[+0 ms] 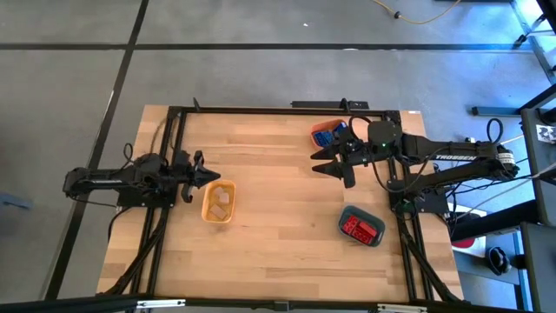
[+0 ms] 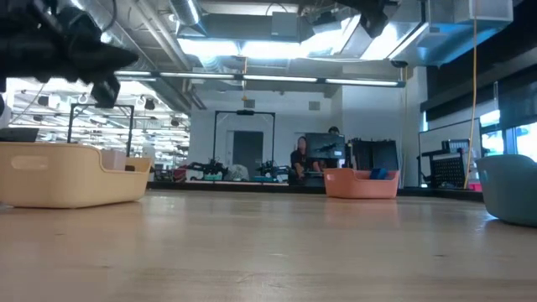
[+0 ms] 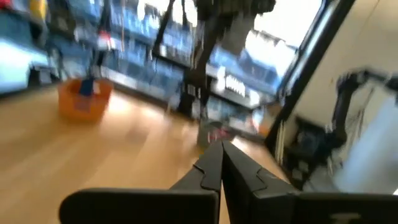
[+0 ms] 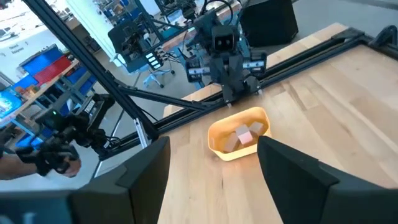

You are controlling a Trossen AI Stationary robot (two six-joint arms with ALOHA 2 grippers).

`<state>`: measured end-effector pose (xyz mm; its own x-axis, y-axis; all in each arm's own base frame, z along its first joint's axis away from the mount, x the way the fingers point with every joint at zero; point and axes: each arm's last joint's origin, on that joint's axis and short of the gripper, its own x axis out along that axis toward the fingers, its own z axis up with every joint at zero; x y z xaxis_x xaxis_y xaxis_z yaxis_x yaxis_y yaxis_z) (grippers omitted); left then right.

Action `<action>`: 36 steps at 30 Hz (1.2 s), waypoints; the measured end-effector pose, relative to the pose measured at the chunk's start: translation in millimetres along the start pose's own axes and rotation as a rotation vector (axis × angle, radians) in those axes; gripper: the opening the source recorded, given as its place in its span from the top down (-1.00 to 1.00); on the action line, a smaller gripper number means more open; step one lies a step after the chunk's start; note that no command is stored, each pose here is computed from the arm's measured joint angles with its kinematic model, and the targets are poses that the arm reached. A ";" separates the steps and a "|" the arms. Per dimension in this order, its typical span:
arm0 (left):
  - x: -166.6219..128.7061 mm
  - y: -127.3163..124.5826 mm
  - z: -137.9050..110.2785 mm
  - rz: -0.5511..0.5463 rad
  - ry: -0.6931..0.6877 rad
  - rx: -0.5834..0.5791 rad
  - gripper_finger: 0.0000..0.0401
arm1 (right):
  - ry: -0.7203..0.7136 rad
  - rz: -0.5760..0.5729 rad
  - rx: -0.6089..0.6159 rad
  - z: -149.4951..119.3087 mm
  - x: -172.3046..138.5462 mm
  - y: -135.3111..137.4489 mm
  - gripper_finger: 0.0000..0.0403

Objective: Sort & place blocks by color
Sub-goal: Return to Home Position

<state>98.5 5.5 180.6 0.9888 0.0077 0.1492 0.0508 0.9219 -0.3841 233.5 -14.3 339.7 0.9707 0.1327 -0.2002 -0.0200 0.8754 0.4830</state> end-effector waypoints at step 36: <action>-2.5 6.7 -11.8 0.109 0.113 0.029 1.00 | -0.049 0.250 -0.054 -117.3 -137.3 -18.1 0.98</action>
<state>98.0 7.1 166.9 0.9978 0.0657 0.0040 -0.0597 0.9288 -0.3657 72.5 6.2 258.5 0.9445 0.3263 -0.0381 -0.2721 0.8421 0.4657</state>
